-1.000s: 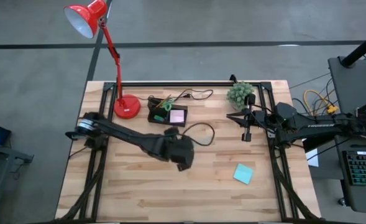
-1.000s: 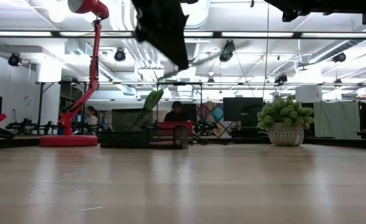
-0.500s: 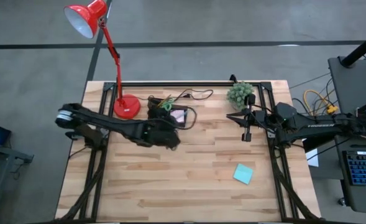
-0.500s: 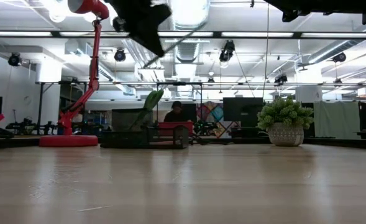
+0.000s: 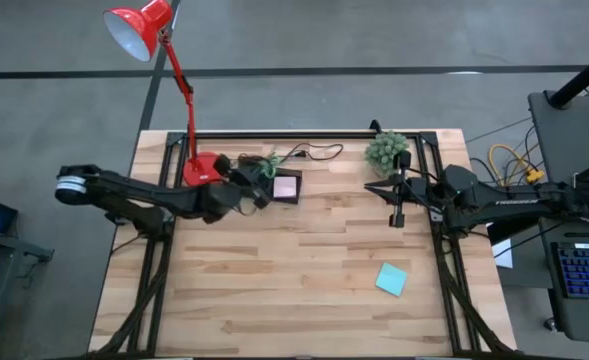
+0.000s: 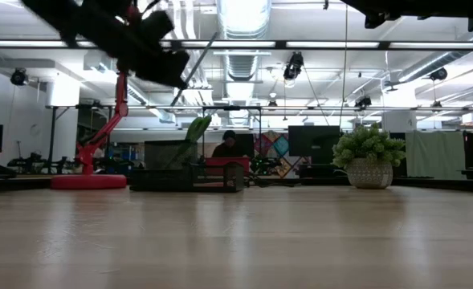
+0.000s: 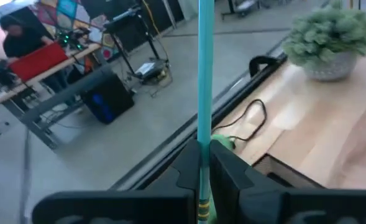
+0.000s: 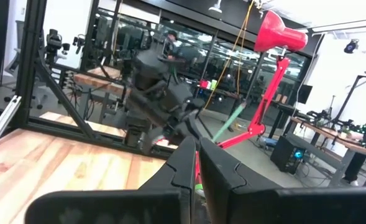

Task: Pick and place office supplies into organizer
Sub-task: Put the blue pencil into the black mesh desk organizer

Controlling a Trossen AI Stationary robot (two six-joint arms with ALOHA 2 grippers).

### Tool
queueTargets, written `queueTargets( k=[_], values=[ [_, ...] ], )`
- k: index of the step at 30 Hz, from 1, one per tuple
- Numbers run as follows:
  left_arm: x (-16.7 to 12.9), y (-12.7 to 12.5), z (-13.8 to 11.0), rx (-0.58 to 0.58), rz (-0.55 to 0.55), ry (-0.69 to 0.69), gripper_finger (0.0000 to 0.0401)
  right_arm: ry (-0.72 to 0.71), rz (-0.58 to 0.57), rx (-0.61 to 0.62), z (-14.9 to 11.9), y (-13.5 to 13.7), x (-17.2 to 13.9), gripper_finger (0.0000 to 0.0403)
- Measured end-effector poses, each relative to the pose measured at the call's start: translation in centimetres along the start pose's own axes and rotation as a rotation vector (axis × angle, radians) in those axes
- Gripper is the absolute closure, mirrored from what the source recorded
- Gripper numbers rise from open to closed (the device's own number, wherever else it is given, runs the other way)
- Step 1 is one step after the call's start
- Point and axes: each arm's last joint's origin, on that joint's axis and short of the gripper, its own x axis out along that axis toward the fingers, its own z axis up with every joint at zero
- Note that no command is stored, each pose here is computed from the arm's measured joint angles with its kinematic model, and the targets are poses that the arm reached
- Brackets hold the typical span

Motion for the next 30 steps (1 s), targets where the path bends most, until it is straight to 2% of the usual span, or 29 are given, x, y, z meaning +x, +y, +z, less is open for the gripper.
queueTargets(
  k=[8, 11, 19, 26, 30],
  values=[
    [1.1, 2.9, -4.0, -0.145, -0.023, -0.105, 0.0400, -0.001, -0.001, 0.000, 0.0, 0.0, 0.0, 0.0390],
    [1.4, 3.6, -4.8, -0.152, -0.019, -0.126, 0.0400, -0.002, -0.001, -0.001, 0.0, 0.0, 0.0, 0.0390],
    [2.9, 5.2, -6.6, -0.135, 0.004, -0.073, 0.0400, -0.004, -0.002, -0.027, 0.0, 0.0, 0.0, 0.0390],
    [3.4, 5.7, -6.8, -0.138, -0.049, -0.076, 0.0400, -0.005, -0.002, -0.027, 0.0, 0.0, 0.0, 0.0390],
    [3.8, 5.7, -7.6, -0.107, -0.043, -0.040, 0.0400, -0.004, -0.001, -0.027, 0.0, 0.0, 0.0, 0.0390]
  ],
)
